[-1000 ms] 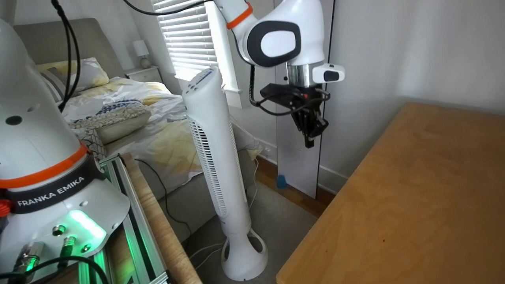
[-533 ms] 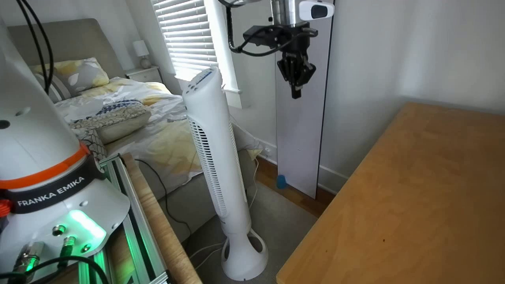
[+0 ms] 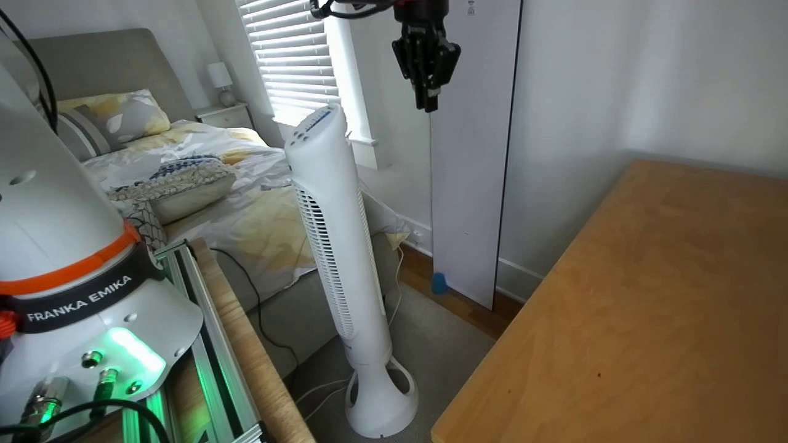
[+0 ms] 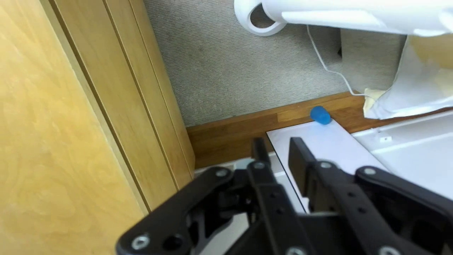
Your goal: Close the top drawer
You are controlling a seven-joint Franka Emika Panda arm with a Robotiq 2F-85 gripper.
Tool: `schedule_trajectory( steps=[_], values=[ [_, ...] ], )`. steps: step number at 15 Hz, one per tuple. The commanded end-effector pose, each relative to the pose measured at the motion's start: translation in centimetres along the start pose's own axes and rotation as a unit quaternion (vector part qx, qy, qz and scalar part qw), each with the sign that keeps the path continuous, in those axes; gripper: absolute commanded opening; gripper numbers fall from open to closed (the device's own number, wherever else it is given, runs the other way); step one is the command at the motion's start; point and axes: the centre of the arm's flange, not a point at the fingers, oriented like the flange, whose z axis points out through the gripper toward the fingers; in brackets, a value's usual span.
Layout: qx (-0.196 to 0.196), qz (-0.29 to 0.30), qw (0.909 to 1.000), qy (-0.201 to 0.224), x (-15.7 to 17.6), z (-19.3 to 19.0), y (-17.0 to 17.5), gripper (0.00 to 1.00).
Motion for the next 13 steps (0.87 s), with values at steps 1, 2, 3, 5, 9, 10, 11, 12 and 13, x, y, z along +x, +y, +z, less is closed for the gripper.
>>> schedule_trajectory(
  steps=[1,2,3,5,9,10,11,12,13],
  values=[
    [0.028,-0.055,0.9980,-0.009,-5.1,-4.0,0.5,0.56],
    [0.035,-0.072,0.9968,-0.006,-5.8,-4.8,0.6,0.62],
    [0.044,-0.093,0.9947,0.008,-6.6,-5.5,0.5,0.69],
    [0.067,-0.118,0.9902,0.032,-7.8,-6.6,0.4,0.84],
    [0.070,-0.134,0.9872,0.051,-6.7,-7.0,0.2,1.00],
    [0.073,-0.137,0.9863,0.056,-7.0,-7.3,0.1,0.97],
    [0.072,-0.137,0.9863,0.058,-7.0,-7.5,0.1,1.00],
    [0.072,-0.137,0.9863,0.057,-6.9,-7.4,0.1,1.00],
    [0.072,-0.137,0.9865,0.055,-6.8,-7.3,0.1,1.00]
  ],
)
